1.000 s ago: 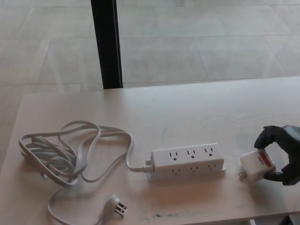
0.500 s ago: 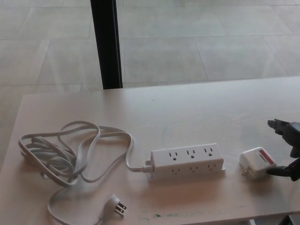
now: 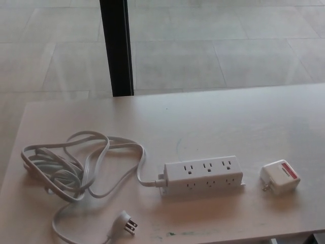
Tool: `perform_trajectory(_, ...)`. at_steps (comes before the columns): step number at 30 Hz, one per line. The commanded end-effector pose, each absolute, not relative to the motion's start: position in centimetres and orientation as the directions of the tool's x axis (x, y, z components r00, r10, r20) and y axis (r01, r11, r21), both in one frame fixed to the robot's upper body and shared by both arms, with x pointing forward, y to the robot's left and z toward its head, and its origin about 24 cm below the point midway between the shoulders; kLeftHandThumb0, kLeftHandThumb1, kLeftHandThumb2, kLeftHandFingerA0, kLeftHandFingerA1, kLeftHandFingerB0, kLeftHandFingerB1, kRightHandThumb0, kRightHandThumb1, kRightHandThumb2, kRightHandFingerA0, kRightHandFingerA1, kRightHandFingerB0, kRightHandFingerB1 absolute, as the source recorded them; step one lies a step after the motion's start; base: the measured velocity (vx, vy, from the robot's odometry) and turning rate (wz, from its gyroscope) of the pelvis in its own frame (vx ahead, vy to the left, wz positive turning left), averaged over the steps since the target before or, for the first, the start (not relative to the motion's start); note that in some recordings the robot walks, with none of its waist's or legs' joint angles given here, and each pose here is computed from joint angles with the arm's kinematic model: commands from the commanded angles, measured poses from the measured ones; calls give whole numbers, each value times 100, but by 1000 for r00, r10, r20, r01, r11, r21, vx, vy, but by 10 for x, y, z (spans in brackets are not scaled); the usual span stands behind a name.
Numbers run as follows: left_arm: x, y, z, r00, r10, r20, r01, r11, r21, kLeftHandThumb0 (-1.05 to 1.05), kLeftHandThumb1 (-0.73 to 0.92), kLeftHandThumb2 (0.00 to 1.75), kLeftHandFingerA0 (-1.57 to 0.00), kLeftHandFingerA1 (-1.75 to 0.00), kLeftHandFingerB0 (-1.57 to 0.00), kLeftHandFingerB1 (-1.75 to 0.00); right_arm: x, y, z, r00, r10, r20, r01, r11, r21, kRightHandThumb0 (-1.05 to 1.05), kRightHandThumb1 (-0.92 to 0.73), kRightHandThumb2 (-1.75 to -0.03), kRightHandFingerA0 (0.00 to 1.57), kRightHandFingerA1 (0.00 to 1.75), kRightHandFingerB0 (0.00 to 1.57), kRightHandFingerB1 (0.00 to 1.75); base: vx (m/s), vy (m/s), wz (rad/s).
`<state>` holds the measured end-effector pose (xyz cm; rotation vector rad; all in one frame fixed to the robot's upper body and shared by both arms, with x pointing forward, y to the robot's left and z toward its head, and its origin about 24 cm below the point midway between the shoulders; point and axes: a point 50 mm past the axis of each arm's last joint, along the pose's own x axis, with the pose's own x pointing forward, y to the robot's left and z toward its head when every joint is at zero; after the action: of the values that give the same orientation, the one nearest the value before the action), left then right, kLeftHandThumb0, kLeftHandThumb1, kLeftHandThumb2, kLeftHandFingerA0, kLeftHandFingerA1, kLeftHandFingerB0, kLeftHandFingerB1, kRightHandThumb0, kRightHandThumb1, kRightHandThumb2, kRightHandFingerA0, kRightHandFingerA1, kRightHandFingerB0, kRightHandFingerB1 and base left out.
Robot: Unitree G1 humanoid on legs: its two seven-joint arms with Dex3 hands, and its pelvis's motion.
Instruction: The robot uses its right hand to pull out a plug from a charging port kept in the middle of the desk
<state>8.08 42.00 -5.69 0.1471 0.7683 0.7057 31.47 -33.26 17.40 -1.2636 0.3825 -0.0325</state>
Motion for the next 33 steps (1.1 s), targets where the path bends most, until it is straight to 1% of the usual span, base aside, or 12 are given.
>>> perform_trajectory(1,77,428,-50,491,661,-568,-561,739,374,-88,92,79,-76,-53,-54,-43,216,-435,201,875,-474,-100,213,561,-800,-93,-54,-88,94,136,10,43,0,0,0)
perform_trajectory(5,77,428,-50,496,658,-567,-562,741,368,-87,92,76,-78,-54,-55,-43,164,-466,174,740,-670,-67,439,555,-706,-84,-65,-61,94,127,20,53,0,0,0)
perform_trajectory(10,79,429,-50,489,660,-571,-588,732,344,-88,92,74,-81,-57,-56,-43,96,-490,102,437,-890,-130,816,453,-359,-72,-47,-94,135,132,33,68,0,0,0)
perform_trajectory(11,79,429,-50,488,660,-571,-586,733,346,-83,76,116,-75,-64,-52,-56,88,-489,91,386,-913,-133,849,408,-337,-72,-50,-96,135,133,32,68,0,0,0)
perform_trajectory(12,78,429,-50,490,659,-570,-579,735,352,-89,92,79,-78,-56,-52,-42,82,-487,80,329,-934,-139,877,357,-321,-76,-66,-61,122,134,25,68,0,0,0)
perform_trajectory(14,78,429,-49,495,660,-565,-574,737,358,-88,92,75,-79,-56,-56,-43,73,-483,64,271,-948,-163,910,308,-278,-80,-58,-99,116,124,17,63,0,0,0)
perform_trajectory(17,78,428,-51,482,663,-572,-580,732,358,-89,92,75,-78,-53,-54,-42,59,-478,33,157,-953,-258,970,199,-143,-71,-75,-62,84,139,11,75,0,0,0)
perform_trajectory(18,77,428,-51,483,663,-572,-573,733,366,-90,92,78,-77,-53,-53,-42,56,-474,20,116,-948,-298,981,156,-114,-63,-55,-101,77,109,5,61,0,0,0)
perform_trajectory(20,77,428,-51,482,664,-571,-578,731,363,-88,92,78,-77,-53,-53,-42,51,-467,3,60,-934,-353,992,95,-84,-66,-73,-64,81,133,68,140,0,0,0)
perform_trajectory(21,78,428,-51,480,664,-573,-575,732,367,-88,92,76,-79,-54,-53,-42,49,-461,-8,33,-913,-406,997,59,-52,-66,-76,-64,84,148,59,138,0,0,0)
perform_trajectory(30,76,429,-51,462,676,-574,-567,723,396,-86,92,76,-82,-62,-57,-44,52,-437,-42,79,-857,-510,984,150,-100,-68,-74,-62,112,149,78,124,0,0,0)
perform_trajectory(33,76,429,-51,458,673,-580,-560,726,401,-83,81,120,-77,-66,-45,-53,55,-433,-46,81,-849,-521,972,183,-147,-71,-74,-61,108,128,68,110,0,0,0)
